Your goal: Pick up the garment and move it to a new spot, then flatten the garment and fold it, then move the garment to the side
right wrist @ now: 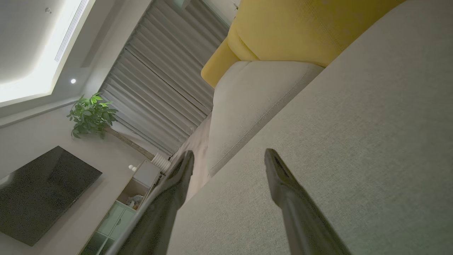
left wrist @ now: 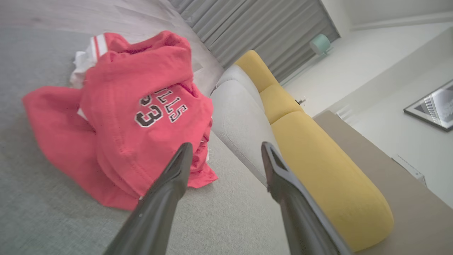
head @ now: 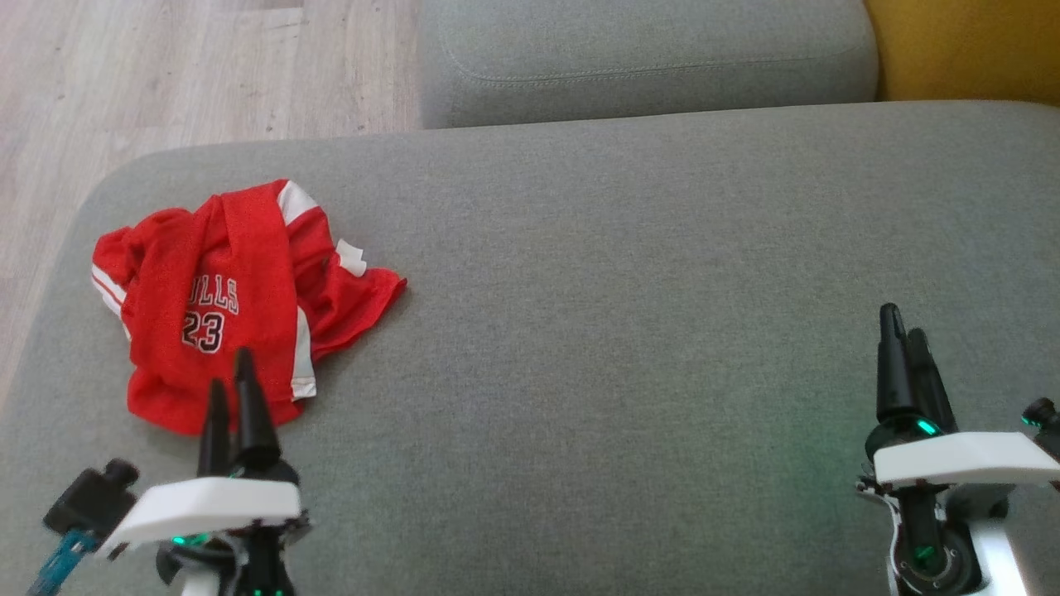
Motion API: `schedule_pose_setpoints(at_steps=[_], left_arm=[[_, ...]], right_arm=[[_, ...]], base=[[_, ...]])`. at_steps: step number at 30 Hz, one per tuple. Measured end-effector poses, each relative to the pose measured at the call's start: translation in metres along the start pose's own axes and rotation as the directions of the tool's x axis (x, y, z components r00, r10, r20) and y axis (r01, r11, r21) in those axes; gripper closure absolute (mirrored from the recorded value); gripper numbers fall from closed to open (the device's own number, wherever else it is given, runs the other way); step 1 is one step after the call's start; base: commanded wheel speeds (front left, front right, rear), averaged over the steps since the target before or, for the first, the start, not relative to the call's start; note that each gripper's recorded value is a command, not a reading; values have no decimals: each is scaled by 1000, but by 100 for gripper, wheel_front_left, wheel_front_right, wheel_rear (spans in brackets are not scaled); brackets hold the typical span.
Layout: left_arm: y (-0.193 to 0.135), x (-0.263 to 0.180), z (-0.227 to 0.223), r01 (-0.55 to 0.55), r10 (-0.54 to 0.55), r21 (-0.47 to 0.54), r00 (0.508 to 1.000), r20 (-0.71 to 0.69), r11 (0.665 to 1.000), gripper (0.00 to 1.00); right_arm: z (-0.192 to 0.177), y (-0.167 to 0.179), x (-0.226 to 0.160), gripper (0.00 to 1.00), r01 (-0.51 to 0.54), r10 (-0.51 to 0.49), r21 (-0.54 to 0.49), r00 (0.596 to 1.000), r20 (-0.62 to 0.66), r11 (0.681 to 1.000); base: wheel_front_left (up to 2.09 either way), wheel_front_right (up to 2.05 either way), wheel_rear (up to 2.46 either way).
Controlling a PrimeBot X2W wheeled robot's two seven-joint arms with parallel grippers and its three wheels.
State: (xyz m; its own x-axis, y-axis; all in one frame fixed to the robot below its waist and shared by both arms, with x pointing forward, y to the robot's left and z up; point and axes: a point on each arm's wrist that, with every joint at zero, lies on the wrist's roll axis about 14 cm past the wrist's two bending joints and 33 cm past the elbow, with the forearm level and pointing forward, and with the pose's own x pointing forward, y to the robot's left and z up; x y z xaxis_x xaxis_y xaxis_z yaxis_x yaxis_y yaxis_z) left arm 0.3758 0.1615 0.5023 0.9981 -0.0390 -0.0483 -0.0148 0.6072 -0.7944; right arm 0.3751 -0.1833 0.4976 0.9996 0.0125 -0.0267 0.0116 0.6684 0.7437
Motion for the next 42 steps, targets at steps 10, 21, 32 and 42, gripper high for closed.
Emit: schedule_pose_setpoints(at_steps=[10, 21, 32, 42], left_arm=[[-18, 0, -16, 62, -53, 222, 997, -47, 973, 0], [-27, 5, -34, 104, -63, 489, 993, -100, 866, 0], [-38, 6, -43, 143, -94, 678, 990, -109, 721, 0], [-43, 2, -54, 178, -130, 776, 984, -124, 605, 0]], right_arm=[[1, 13, 1, 0, -44, 46, -142, 999, 10, 989], [6, 23, 0, 0, -70, 83, -304, 996, 30, 950], [1, 37, 0, 0, -114, 137, -469, 991, 14, 876], [-3, 52, -1, 0, -155, 195, -607, 981, 0, 779]], base=[[0, 0, 0], [0, 0, 0], [0, 0, 0], [0, 0, 0]])
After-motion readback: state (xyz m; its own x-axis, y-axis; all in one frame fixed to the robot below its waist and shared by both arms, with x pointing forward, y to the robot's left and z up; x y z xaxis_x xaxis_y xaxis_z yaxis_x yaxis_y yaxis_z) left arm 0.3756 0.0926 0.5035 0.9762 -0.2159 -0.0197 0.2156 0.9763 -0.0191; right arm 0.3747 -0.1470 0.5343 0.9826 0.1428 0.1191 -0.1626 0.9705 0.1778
